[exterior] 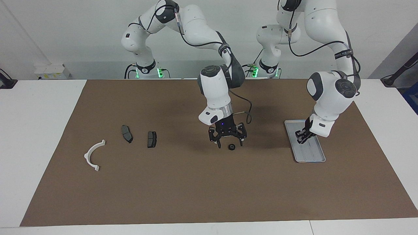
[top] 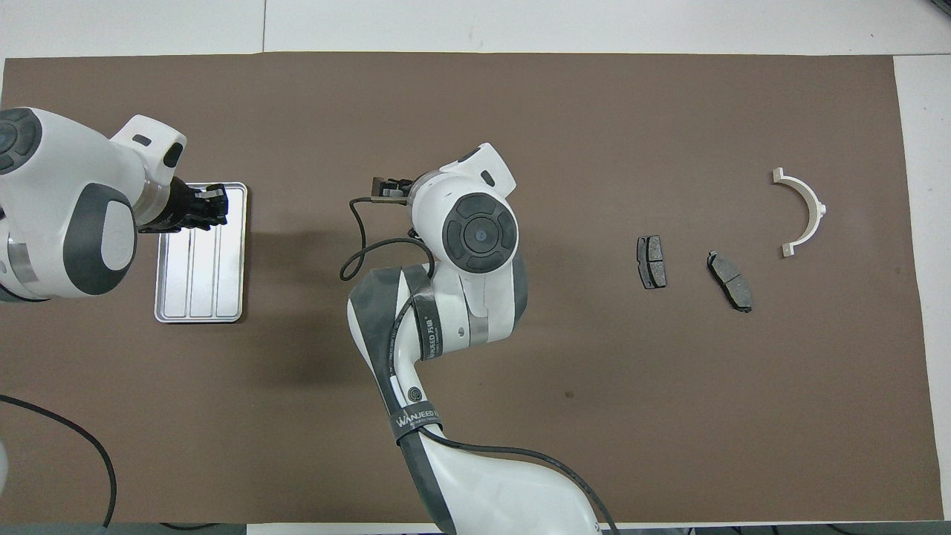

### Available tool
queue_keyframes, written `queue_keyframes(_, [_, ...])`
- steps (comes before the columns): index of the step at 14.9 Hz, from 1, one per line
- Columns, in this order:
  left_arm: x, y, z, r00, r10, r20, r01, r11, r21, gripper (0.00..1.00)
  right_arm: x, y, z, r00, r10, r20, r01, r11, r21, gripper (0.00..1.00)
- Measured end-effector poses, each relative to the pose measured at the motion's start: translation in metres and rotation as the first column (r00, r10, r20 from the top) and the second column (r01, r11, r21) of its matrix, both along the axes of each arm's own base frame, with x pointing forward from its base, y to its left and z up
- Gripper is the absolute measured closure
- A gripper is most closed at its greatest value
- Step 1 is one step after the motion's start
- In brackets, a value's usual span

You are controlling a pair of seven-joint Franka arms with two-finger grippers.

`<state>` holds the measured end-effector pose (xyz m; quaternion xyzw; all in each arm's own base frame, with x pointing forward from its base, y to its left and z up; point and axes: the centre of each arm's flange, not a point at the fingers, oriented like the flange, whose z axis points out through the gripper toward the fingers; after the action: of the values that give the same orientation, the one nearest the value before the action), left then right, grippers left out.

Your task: Place bearing gear from tray to pile

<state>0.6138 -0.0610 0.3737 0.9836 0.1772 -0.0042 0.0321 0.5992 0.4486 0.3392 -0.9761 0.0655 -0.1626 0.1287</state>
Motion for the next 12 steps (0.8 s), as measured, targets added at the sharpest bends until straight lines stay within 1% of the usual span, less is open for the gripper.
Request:
queue_keyframes(3, [0.0,-0.01,0.006,0.998,0.056,-0.005,-0.056,0.998,-0.014,0.76,-0.01,0.005,-0.015,0.996,0.021,-0.084,-0.023,1.0,-0.022,0.0])
queue_keyframes(5, [-0.001,-0.009,0.01,0.996,0.091,-0.01,-0.092,0.996,-0.017,0.76,-0.015,0.007,-0.022,0.992,0.03,-0.122,-0.034,0.999,-0.031,0.0])
queue_keyframes(7, [-0.001,-0.009,0.01,0.993,0.117,-0.012,-0.117,0.993,-0.019,0.76,-0.019,0.008,-0.026,0.989,0.035,-0.14,-0.041,0.998,-0.037,0.0])
queue_keyframes(12, [0.0,-0.001,0.01,0.99,0.14,-0.013,-0.14,0.99,-0.018,0.76,-0.019,0.002,-0.043,0.987,0.05,-0.152,-0.061,0.996,-0.068,0.0])
